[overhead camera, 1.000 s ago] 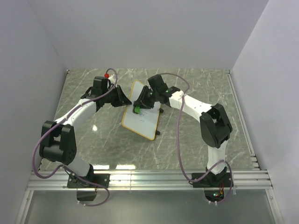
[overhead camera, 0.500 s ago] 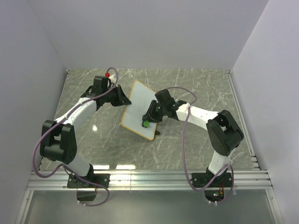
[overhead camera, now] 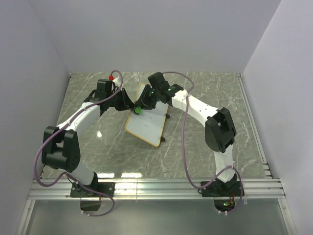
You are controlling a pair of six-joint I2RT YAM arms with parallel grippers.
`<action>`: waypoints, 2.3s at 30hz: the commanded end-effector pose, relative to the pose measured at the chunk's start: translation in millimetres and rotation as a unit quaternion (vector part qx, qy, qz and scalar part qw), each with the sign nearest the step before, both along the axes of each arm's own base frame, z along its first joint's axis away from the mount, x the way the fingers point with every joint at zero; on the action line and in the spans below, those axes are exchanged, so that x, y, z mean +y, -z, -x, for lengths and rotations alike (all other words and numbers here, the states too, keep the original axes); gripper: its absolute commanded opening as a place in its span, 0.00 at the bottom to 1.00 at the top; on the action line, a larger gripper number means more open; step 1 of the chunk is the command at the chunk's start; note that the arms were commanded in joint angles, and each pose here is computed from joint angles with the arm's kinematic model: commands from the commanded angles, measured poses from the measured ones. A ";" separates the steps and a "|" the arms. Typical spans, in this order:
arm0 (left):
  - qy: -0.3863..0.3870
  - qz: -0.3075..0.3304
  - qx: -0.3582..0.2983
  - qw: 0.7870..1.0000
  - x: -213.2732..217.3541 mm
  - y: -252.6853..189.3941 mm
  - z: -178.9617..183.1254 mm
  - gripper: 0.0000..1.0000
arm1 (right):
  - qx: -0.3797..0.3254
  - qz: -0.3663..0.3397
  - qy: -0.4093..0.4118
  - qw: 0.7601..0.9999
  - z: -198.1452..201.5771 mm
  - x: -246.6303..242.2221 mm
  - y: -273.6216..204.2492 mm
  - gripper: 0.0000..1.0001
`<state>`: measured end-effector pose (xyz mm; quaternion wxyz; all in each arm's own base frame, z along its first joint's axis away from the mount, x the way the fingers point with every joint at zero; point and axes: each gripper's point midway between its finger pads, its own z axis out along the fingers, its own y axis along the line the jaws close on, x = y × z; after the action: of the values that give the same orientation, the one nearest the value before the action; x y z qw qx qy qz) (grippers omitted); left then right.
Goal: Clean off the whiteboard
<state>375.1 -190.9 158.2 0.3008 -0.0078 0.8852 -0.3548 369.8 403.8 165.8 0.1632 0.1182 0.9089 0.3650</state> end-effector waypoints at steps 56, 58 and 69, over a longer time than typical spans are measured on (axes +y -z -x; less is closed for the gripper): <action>0.037 -0.031 0.017 0.999 -19.5 10.8 25.3 0.00 | 0.067 0.063 0.194 0.977 -100.7 -120.4 88.7 0.00; 0.038 -0.030 0.016 0.999 -20.4 10.6 24.6 0.00 | 0.066 0.071 0.194 0.976 -99.0 -125.0 89.5 0.00; 0.038 -0.034 0.017 0.999 -23.7 14.5 21.3 0.00 | 0.041 0.024 0.167 0.985 -81.3 -76.0 50.6 0.00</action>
<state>370.4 -199.2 162.7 0.3051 0.0032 0.8905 -0.3375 470.1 285.6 78.5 0.1830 0.3184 0.8912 0.2661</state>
